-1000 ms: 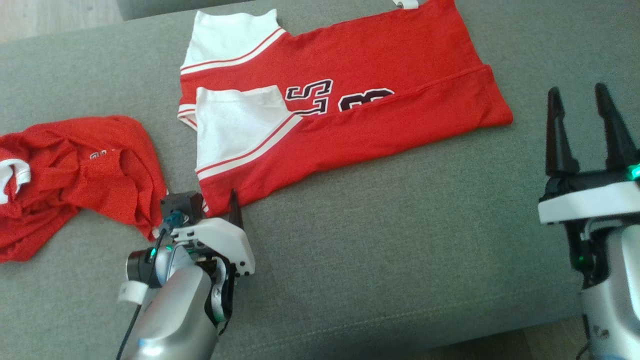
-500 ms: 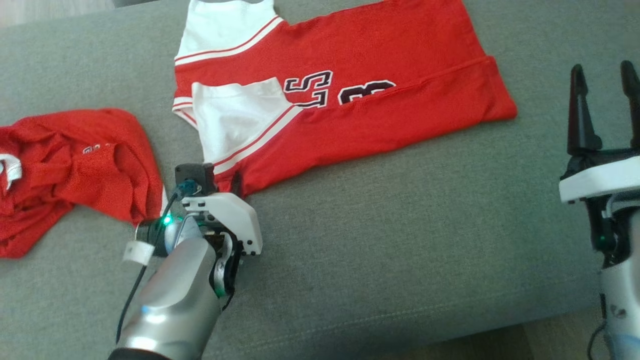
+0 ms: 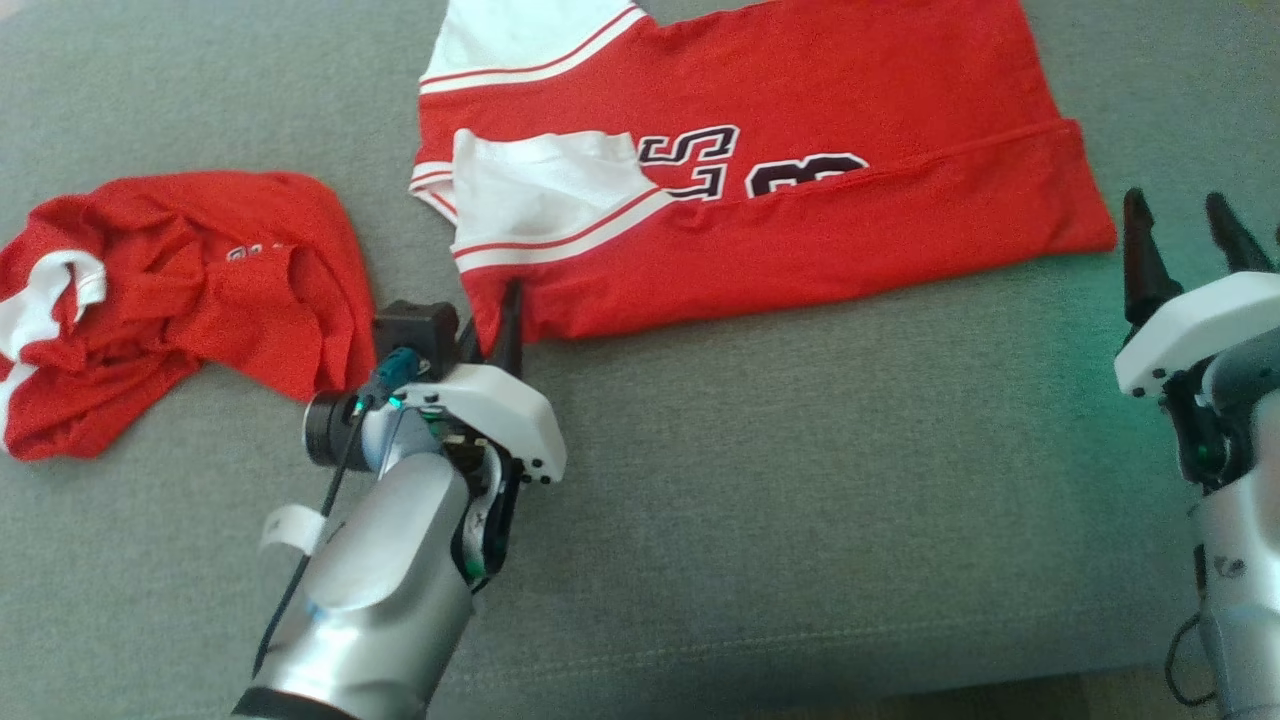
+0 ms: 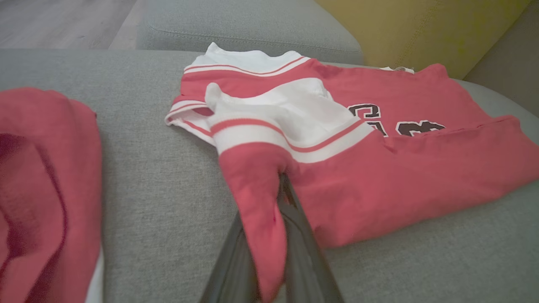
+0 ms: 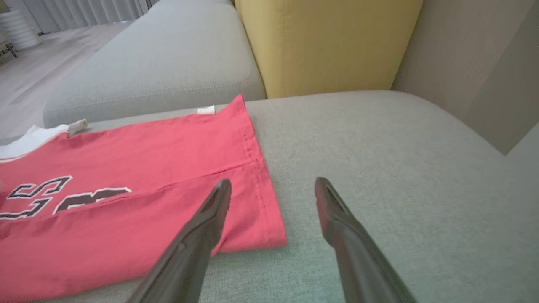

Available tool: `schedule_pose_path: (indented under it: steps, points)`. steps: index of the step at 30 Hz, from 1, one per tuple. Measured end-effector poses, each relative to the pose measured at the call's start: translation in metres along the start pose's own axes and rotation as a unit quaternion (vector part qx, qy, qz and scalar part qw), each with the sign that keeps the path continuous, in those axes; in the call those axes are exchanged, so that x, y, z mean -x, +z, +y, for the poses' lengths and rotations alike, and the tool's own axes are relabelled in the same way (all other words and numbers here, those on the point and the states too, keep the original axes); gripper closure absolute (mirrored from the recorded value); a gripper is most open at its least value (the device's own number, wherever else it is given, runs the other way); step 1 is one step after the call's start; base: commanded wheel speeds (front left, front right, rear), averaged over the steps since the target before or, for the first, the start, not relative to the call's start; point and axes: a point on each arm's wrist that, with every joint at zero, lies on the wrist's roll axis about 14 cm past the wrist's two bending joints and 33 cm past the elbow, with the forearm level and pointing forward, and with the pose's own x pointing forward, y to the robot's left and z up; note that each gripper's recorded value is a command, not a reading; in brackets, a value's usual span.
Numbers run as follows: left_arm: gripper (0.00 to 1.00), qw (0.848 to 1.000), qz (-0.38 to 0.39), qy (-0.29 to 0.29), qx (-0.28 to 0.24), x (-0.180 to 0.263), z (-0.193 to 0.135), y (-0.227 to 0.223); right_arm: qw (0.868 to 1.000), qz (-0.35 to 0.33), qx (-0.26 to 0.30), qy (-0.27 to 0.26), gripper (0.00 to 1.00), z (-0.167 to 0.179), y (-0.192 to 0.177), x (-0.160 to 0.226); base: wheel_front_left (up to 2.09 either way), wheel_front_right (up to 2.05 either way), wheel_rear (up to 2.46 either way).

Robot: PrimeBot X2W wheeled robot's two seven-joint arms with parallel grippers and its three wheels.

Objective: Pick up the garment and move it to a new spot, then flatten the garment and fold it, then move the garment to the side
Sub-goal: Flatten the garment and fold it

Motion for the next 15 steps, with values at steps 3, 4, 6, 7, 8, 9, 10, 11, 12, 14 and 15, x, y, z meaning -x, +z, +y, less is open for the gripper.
schedule_pose_path:
  steps: [3, 4, 6, 7, 8, 9, 10, 11, 12, 14, 15]
  points:
    - [1.00, 1.000, -0.009, -0.007, 0.000, 0.001, -0.003, 0.005, 0.999, 0.044, -0.006, -0.001, 0.00, 0.002, -0.019, -0.010, 0.00, 0.00, 0.00]
    - [1.00, 1.000, -0.012, -0.008, 0.001, 0.001, -0.004, 0.007, 0.998, 0.058, -0.004, -0.004, 0.00, 0.001, -0.025, -0.012, 0.00, 0.00, 0.00]
    - [1.00, 1.000, -0.017, -0.009, 0.001, 0.001, -0.006, 0.009, 0.996, 0.084, -0.002, -0.011, 0.00, -0.003, -0.037, -0.016, 0.00, 0.00, 0.00]
    - [1.00, 1.000, -0.017, -0.011, 0.000, 0.001, -0.007, 0.009, 0.995, 0.094, -0.003, -0.014, 0.00, -0.004, -0.041, -0.018, 0.00, 0.00, 0.00]
    - [1.00, 1.000, -0.018, -0.014, 0.001, 0.001, -0.009, 0.010, 0.994, 0.105, -0.005, -0.018, 0.00, -0.006, -0.045, -0.020, 0.00, 0.00, 0.00]
    - [1.00, 1.000, -0.021, -0.013, 0.004, 0.000, -0.009, 0.011, 0.992, 0.120, -0.009, -0.023, 0.00, -0.008, -0.051, -0.026, 0.00, 0.00, 0.00]
    - [1.00, 1.000, -0.022, -0.015, 0.005, -0.001, -0.010, 0.011, 0.992, 0.125, -0.013, -0.025, 0.00, -0.008, -0.052, -0.029, 0.00, 0.00, 0.00]
    - [1.00, 1.000, -0.023, -0.014, 0.007, -0.002, -0.010, 0.011, 0.991, 0.132, -0.016, -0.027, 0.00, -0.008, -0.055, -0.032, 0.00, 0.00, 0.00]
    - [1.00, 1.000, -0.023, -0.015, 0.008, -0.003, -0.010, 0.011, 0.990, 0.137, -0.016, -0.026, 0.00, -0.007, -0.056, -0.036, 0.00, 0.00, 0.00]
    - [1.00, 1.000, -0.023, -0.017, 0.010, -0.006, -0.011, 0.011, 0.989, 0.145, -0.016, -0.027, 0.00, -0.007, -0.059, -0.042, 0.00, 0.00, 0.00]
    - [1.00, 1.000, -0.023, -0.016, 0.010, -0.007, -0.010, 0.011, 0.988, 0.153, -0.018, -0.027, 0.00, -0.007, -0.061, -0.045, 0.00, 0.00, 0.00]
